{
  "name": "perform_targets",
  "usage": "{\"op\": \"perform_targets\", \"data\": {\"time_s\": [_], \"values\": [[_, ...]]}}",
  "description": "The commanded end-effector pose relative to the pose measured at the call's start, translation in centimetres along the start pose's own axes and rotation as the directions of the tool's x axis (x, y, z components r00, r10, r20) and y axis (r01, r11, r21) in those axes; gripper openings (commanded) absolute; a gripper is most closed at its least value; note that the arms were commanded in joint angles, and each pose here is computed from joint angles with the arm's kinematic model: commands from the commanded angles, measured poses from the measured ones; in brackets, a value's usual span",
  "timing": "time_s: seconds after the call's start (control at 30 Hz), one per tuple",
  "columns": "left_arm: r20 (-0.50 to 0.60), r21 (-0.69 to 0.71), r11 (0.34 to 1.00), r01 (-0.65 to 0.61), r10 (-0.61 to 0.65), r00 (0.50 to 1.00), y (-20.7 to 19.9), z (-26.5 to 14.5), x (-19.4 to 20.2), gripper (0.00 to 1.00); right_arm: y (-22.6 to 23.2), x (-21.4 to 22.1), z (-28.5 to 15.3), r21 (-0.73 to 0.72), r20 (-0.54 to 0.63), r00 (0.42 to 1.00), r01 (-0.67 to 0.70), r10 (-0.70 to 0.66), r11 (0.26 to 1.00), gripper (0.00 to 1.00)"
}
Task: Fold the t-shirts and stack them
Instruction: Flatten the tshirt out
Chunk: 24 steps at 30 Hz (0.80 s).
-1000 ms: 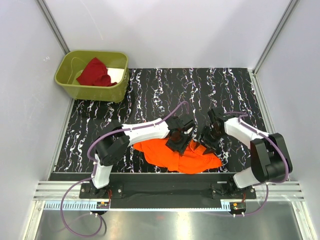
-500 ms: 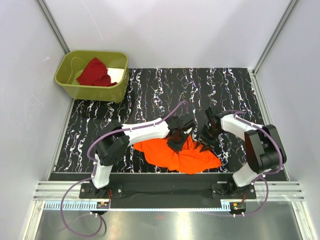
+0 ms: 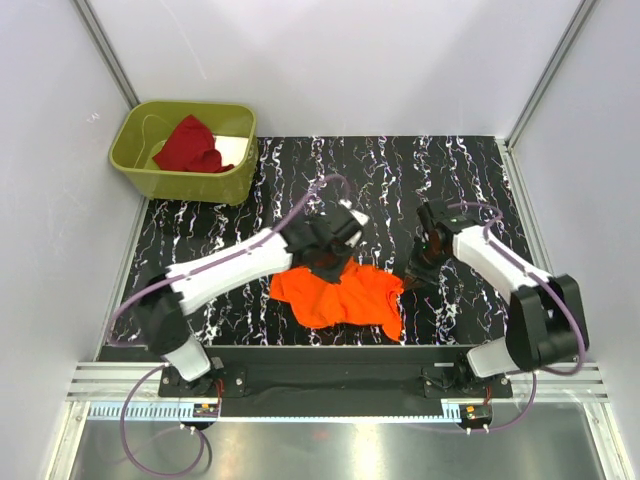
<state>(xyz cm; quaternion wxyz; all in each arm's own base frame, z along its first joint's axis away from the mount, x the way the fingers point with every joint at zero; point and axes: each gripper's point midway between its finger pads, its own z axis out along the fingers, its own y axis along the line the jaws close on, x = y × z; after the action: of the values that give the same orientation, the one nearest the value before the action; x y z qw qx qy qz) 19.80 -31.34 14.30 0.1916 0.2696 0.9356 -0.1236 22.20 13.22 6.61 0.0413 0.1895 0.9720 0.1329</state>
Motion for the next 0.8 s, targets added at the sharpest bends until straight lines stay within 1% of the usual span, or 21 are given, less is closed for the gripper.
{"op": "perform_targets", "data": {"time_s": [0.0,0.07,0.1,0.17,0.2,0.23,0.27,0.3,0.4,0.43,0.47,0.5,0.53,0.6,0.63,0.7,0.73,0.77], "values": [[0.080,-0.050,0.998,0.031,-0.027,0.996,2.8,-3.3,-0.3,0.00,0.1,-0.9,-4.3,0.006,0.127,0.991,0.048,-0.048,0.999,0.00],[0.096,-0.082,0.995,0.061,-0.053,0.994,4.5,-4.4,-0.3,0.00,0.2,-0.8,-5.7,-0.010,0.153,0.987,0.050,-0.048,0.999,0.00],[0.130,-0.081,0.994,0.075,-0.064,0.989,5.0,-5.7,-0.6,0.00,0.5,-0.7,-6.8,-0.038,0.183,0.982,0.059,-0.052,0.998,0.00],[0.163,-0.106,0.989,0.104,-0.086,0.983,6.3,-7.1,-0.9,0.00,1.3,-0.1,-7.9,-0.096,0.189,0.980,0.084,-0.064,0.992,0.00],[0.199,-0.097,0.989,0.112,-0.091,0.976,6.7,-8.4,-1.1,0.01,1.6,0.1,-8.6,-0.127,0.208,0.976,0.095,-0.068,0.987,0.00],[0.218,-0.103,0.987,0.126,-0.101,0.971,7.3,-9.1,-1.2,0.09,2.1,0.6,-9.0,-0.165,0.197,0.978,0.104,-0.071,0.981,0.00],[0.249,-0.098,0.986,0.133,-0.105,0.963,7.6,-10.1,-1.4,0.14,2.4,1.0,-9.3,-0.194,0.201,0.977,0.113,-0.073,0.974,0.00],[0.259,-0.098,0.986,0.134,-0.105,0.960,7.8,-10.4,-1.4,0.15,2.7,1.3,-9.4,-0.212,0.192,0.978,0.118,-0.077,0.970,0.00],[0.246,-0.105,0.983,0.151,-0.122,0.962,8.8,-9.9,-0.2,0.17,3.0,2.4,-10.0,-0.253,0.172,0.981,0.133,-0.091,0.958,0.00],[0.242,-0.089,0.983,0.158,-0.132,0.961,8.7,-9.7,0.0,0.17,3.0,2.5,-10.2,-0.256,0.176,0.980,0.138,-0.094,0.957,0.00],[0.236,-0.082,0.983,0.161,-0.138,0.962,8.7,-9.4,0.3,0.19,2.7,2.8,-10.5,-0.256,0.184,0.978,0.140,-0.094,0.956,0.00],[0.219,-0.083,0.982,0.169,-0.148,0.965,9.0,-8.7,1.4,0.20,2.4,3.0,-10.7,-0.251,0.188,0.978,0.136,-0.090,0.958,0.00],[0.232,-0.061,0.983,0.174,-0.156,0.960,8.7,-8.3,1.3,0.19,2.0,2.9,-10.7,-0.234,0.197,0.977,0.123,-0.077,0.964,0.00],[0.213,-0.047,0.981,0.187,-0.173,0.962,8.7,-7.3,2.4,0.03,1.0,3.8,-10.9,-0.208,0.177,0.982,0.102,-0.065,0.973,0.00],[0.213,-0.041,0.980,0.195,-0.182,0.960,8.6,-7.1,2.5,0.00,0.7,4.1,-10.9,-0.199,0.172,0.984,0.083,-0.048,0.976,0.00],[0.206,-0.047,0.976,0.213,-0.199,0.958,8.8,-6.5,3.3,0.00,-0.1,4.9,-11.0,-0.191,0.163,0.986,0.052,-0.021,0.980,0.00],[0.219,-0.029,0.976,0.214,-0.203,0.954,8.6,-6.4,3.1,0.03,0.0,5.2,-11.0,-0.204,0.159,0.987,0.039,-0.006,0.978,0.00],[0.218,-0.006,0.978,0.210,-0.204,0.954,8.2,-6.2,3.1,0.14,-0.3,5.6,-10.7,-0.211,0.152,0.988,0.035,-0.003,0.977,0.00]]}}
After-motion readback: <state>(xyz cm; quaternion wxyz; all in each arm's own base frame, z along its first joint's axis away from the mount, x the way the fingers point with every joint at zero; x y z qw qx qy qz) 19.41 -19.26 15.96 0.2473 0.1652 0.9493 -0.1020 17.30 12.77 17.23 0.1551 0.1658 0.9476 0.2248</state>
